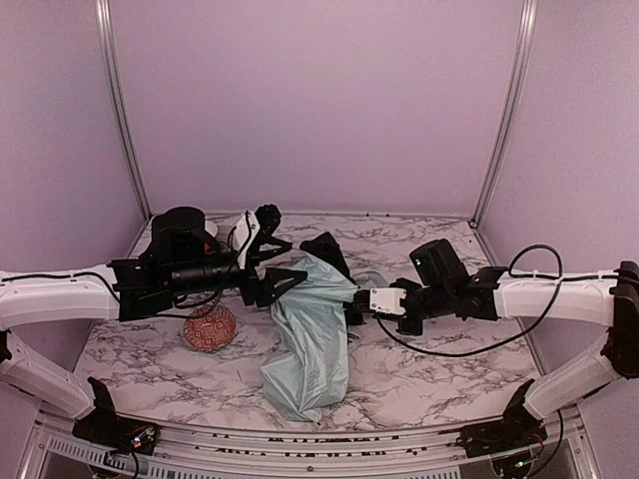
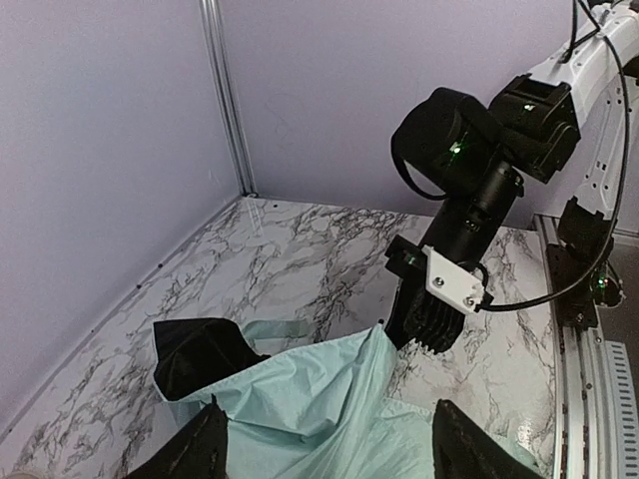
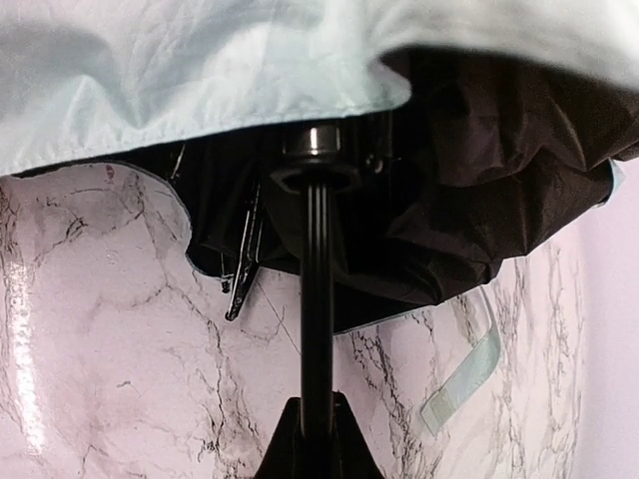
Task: Put away the umbrella
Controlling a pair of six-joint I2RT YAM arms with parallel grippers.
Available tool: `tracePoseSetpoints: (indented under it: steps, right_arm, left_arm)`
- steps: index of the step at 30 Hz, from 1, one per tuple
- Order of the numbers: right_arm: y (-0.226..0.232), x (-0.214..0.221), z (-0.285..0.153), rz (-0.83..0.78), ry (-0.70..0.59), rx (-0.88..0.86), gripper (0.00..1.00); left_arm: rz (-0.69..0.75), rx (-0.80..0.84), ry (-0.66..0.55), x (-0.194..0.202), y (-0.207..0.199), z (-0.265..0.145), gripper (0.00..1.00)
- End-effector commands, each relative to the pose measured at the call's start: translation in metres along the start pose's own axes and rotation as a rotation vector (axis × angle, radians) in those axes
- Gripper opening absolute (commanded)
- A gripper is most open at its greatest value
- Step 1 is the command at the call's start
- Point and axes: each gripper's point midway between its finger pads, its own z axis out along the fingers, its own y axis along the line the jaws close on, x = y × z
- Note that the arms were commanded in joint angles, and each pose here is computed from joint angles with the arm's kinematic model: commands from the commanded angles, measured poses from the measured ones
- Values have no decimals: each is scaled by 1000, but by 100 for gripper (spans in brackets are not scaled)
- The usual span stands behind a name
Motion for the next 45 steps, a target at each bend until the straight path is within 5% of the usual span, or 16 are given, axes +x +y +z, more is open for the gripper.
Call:
tracePoseSetpoints:
  steps: [1, 9, 10, 13, 17, 18, 19, 27, 31, 33, 37, 39, 45]
  right_arm:
    - [4, -18, -2, -125, -7, 43, 0]
    - [24, 12, 25, -98, 35, 33, 1]
    - [23, 13, 26, -99, 32, 47, 8]
    - [20, 10, 25, -108, 21, 64, 52]
    - [8, -5, 8, -98, -13, 122, 81]
    - [7, -10, 1, -98, -29, 132, 97]
    - [7, -15, -7, -94, -49, 137, 99]
    - [-6, -59, -102, 97, -242, 216, 100]
    - [-69, -118, -159, 514, -429, 245, 98]
    - [-102, -133, -155, 797, -445, 215, 85]
    - [-123, -133, -89, 1187, -187, 151, 47]
    - [-115, -139, -72, 1176, -62, 200, 45]
    - [-89, -157, -55, 1182, -8, 199, 33]
  left_arm:
    - [-113, -137, 26, -4, 30, 8, 77]
    - [-133, -107, 294, 93, 27, 16, 93]
    - [-149, -102, 287, 95, 27, 14, 94]
    - [-189, -49, 235, 83, 20, 13, 95]
    - [-164, 48, 211, 77, 4, 10, 97]
    - [-158, 34, 218, 80, 6, 9, 96]
    - [-151, 14, 228, 84, 9, 8, 95]
    - [-121, -9, 281, 103, 17, 25, 78]
    - [-138, -66, 248, 91, 29, 33, 71]
    - [-156, -111, 229, 86, 38, 35, 65]
    - [-198, -166, 240, 93, 47, 37, 62]
    - [-239, -187, 246, 98, 49, 36, 63]
    - [-365, -200, 248, 109, 48, 42, 73]
